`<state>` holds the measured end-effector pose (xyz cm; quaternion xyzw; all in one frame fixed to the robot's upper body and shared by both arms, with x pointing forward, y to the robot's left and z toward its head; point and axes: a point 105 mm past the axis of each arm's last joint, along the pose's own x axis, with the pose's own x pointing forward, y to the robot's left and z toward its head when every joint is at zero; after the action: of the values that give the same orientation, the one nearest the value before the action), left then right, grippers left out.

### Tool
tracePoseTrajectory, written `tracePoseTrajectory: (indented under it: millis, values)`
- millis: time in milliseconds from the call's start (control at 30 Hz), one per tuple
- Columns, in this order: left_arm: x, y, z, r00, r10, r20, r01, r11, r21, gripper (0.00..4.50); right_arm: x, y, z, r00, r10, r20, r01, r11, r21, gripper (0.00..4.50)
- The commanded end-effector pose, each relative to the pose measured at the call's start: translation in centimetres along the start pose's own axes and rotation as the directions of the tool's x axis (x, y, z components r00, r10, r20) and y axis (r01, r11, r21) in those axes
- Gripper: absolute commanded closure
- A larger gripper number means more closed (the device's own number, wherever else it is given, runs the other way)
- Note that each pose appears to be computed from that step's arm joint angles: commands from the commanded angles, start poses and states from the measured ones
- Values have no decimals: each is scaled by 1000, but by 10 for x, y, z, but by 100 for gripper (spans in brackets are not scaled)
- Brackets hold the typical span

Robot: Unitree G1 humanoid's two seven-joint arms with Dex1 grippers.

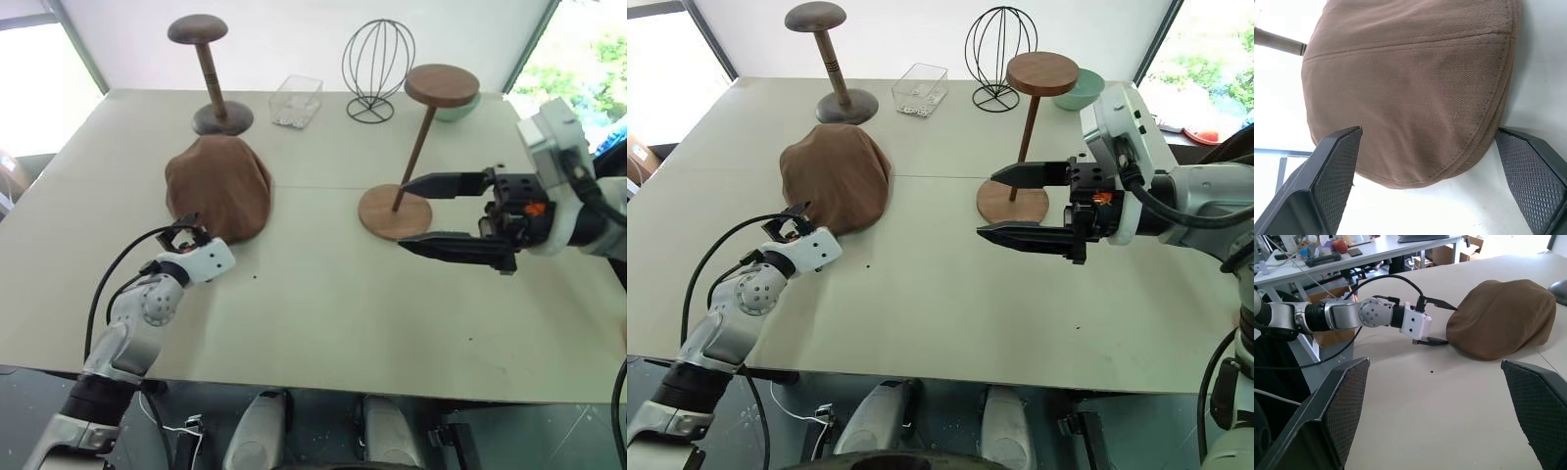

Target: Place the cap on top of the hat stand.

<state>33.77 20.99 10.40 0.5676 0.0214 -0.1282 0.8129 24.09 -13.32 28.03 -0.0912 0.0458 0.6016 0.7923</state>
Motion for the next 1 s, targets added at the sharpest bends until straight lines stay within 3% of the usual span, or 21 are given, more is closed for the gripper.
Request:
tracePoseTrajectory:
  millis: [33,500,733,1000]
  values:
    - [-8,-27,18,992,-104,70,102,994,33,0,-5,3,9,1000,2,17,-1,999,-46,9]
    - [29,-23,27,996,-37,83,34,999,42,0,-6,5,3,1000,26,0,-26,998,-56,9]
    - [43,-6,10,998,35,48,-40,994,106,0,-4,5,3,1000,28,11,-28,998,-61,9]
    - [47,-8,-3,999,25,30,-28,992,119,0,-3,5,1,1000,22,12,-21,997,-68,9]
